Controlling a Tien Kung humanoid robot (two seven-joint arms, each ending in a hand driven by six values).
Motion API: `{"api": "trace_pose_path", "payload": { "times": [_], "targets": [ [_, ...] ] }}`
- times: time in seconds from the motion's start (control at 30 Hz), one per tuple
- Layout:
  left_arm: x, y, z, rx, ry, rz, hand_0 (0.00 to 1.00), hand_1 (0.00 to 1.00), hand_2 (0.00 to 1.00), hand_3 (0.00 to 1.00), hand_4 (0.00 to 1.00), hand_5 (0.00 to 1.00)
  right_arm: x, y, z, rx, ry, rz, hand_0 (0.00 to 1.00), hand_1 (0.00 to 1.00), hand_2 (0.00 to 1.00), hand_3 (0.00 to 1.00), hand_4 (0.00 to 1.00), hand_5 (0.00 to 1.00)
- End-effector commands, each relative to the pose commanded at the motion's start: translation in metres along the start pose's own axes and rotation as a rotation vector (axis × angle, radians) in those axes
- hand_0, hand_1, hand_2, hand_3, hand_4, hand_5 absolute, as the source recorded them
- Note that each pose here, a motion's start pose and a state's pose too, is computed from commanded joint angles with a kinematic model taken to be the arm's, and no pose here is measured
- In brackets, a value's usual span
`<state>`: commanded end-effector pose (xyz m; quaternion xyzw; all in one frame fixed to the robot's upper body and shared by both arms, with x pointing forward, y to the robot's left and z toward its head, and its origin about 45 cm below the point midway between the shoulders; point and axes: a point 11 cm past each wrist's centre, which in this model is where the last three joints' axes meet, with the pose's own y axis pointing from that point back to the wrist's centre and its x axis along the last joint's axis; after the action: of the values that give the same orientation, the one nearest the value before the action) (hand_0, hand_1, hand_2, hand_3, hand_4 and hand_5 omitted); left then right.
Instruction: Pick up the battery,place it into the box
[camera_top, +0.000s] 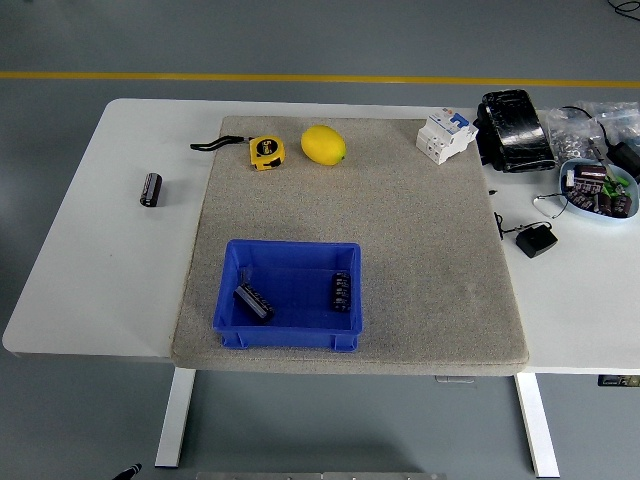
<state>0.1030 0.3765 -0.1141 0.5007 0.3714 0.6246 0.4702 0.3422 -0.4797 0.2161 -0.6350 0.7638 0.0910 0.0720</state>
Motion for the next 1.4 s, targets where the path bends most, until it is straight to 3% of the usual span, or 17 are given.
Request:
{"api": "trace_pose_path", "payload": {
  "times": [0.33, 0.63, 0.77, 1.03, 1.07, 1.23, 1.27, 1.4],
  "targets": [
    [0.003, 0.000, 0.003, 0.000, -0.016, 0.007, 0.830, 0.830, 0.852, 0.660, 0.751, 0.623, 0.004, -0.003, -0.008, 0.013, 0.016, 0.008, 0.844, 0.808, 0.843, 0.854, 0.998, 0.914],
    [-0.001, 0.000, -0.013, 0.029, 0.009, 0.003, 0.839, 0.829, 0.851, 0.660, 0.750, 0.621, 0.003, -0.002, 0.005, -0.016, 0.025, 0.013, 0.841, 0.809, 0.843, 0.855, 0.998, 0.903],
    [-0.002, 0.000, -0.002, 0.014, -0.013, -0.006, 0.839, 0.829, 0.852, 0.657, 0.751, 0.619, 0.001, -0.004, 0.002, -0.004, 0.021, 0.019, 0.845, 0.810, 0.843, 0.854, 0.998, 0.896],
    [-0.002, 0.000, -0.009, 0.028, -0.006, -0.006, 0.842, 0.827, 0.851, 0.656, 0.751, 0.618, -0.013, 0.000, 0.016, -0.008, 0.022, 0.021, 0.848, 0.810, 0.844, 0.859, 0.998, 0.896],
    [-0.002, 0.000, -0.009, 0.028, -0.006, -0.006, 0.842, 0.828, 0.849, 0.655, 0.753, 0.618, -0.015, 0.000, 0.017, -0.008, 0.016, 0.022, 0.857, 0.816, 0.851, 0.916, 0.998, 0.898],
    [-0.003, 0.000, -0.004, 0.018, -0.014, -0.009, 0.842, 0.828, 0.849, 0.655, 0.753, 0.618, -0.024, -0.002, 0.016, 0.024, -0.007, 0.032, 0.857, 0.816, 0.851, 0.916, 0.998, 0.898],
    [-0.003, 0.000, -0.003, 0.016, -0.017, -0.011, 0.845, 0.828, 0.854, 0.658, 0.752, 0.614, -0.026, -0.003, 0.015, 0.031, -0.009, 0.033, 0.869, 0.826, 0.870, 0.980, 0.998, 0.901],
    [-0.002, 0.000, -0.003, 0.015, -0.022, -0.012, 0.845, 0.828, 0.854, 0.658, 0.752, 0.614, -0.035, -0.008, 0.017, 0.031, -0.024, 0.025, 0.869, 0.826, 0.870, 0.980, 0.998, 0.901]
  ]
}}
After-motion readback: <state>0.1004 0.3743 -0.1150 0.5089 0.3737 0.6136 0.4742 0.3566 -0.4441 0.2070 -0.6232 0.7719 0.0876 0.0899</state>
